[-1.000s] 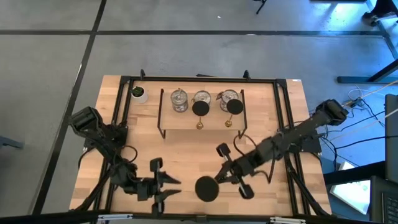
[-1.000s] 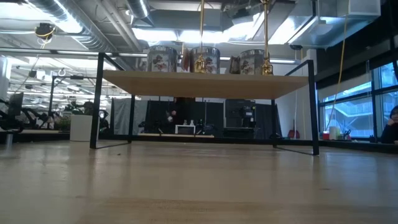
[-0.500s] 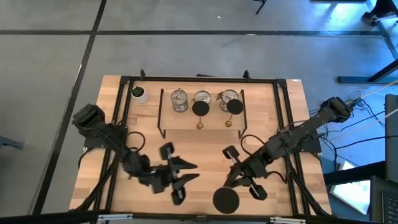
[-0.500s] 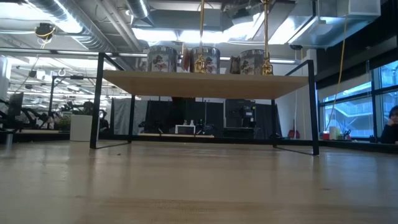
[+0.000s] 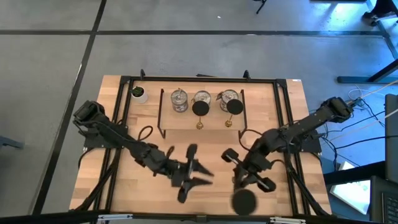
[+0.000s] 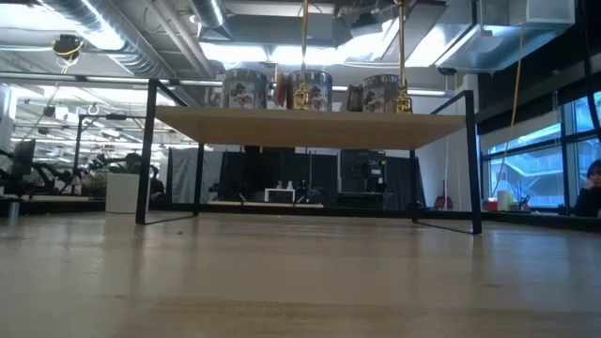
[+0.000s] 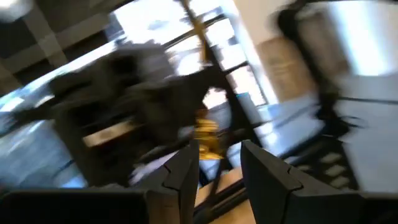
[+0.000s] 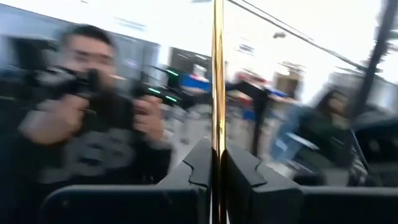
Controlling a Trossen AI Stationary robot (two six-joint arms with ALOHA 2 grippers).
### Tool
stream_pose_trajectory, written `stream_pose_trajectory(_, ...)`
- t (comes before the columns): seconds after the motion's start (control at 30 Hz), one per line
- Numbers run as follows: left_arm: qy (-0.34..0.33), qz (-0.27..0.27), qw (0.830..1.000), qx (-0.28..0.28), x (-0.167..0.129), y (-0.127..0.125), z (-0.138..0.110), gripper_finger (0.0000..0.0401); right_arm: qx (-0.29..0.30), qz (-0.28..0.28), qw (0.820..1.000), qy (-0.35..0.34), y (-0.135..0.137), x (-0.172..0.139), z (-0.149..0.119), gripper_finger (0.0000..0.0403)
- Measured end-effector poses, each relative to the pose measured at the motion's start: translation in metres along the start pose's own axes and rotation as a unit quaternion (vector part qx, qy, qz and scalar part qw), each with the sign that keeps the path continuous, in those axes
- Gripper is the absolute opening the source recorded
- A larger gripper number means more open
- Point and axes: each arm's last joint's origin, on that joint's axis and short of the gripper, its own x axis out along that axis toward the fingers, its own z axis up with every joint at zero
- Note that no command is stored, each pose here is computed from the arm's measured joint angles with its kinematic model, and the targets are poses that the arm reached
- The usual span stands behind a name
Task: Pick & Place candle stick holders
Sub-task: Put the gold candle holder on the shelf
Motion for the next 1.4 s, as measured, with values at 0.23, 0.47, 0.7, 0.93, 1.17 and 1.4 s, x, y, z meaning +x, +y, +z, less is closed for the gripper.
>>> stream_pose_trajectory(0.23,-0.039,-0.027,0.991,0.125,-0.014,-0.031,0.022,0.0113,0.041,0.034,0.999,-0.007,0.003,0.001,0.001,0.0023)
stream_pose_trajectory(0.47,-0.014,0.050,0.991,0.127,-0.018,-0.033,0.028,0.0113,0.051,-0.034,0.998,0.017,-0.024,-0.001,-0.023,0.0023)
stream_pose_trajectory(0.7,-0.009,0.060,0.995,0.079,-0.011,-0.018,0.020,0.0113,0.080,-0.118,0.989,0.042,-0.054,-0.011,-0.043,0.0023)
stream_pose_trajectory(0.93,0.000,0.074,0.995,0.064,-0.008,-0.011,0.015,0.0114,0.079,-0.122,0.988,0.047,-0.056,-0.011,-0.048,0.0023)
stream_pose_trajectory(1.17,0.022,0.103,0.994,0.039,-0.008,-0.010,0.013,0.0114,0.058,-0.182,0.979,0.068,-0.056,-0.009,-0.051,0.0023)
stream_pose_trajectory(1.4,0.016,0.094,0.995,0.022,-0.010,-0.013,0.015,0.0114,-0.022,-0.308,0.946,0.097,-0.042,0.000,-0.052,0.0023)
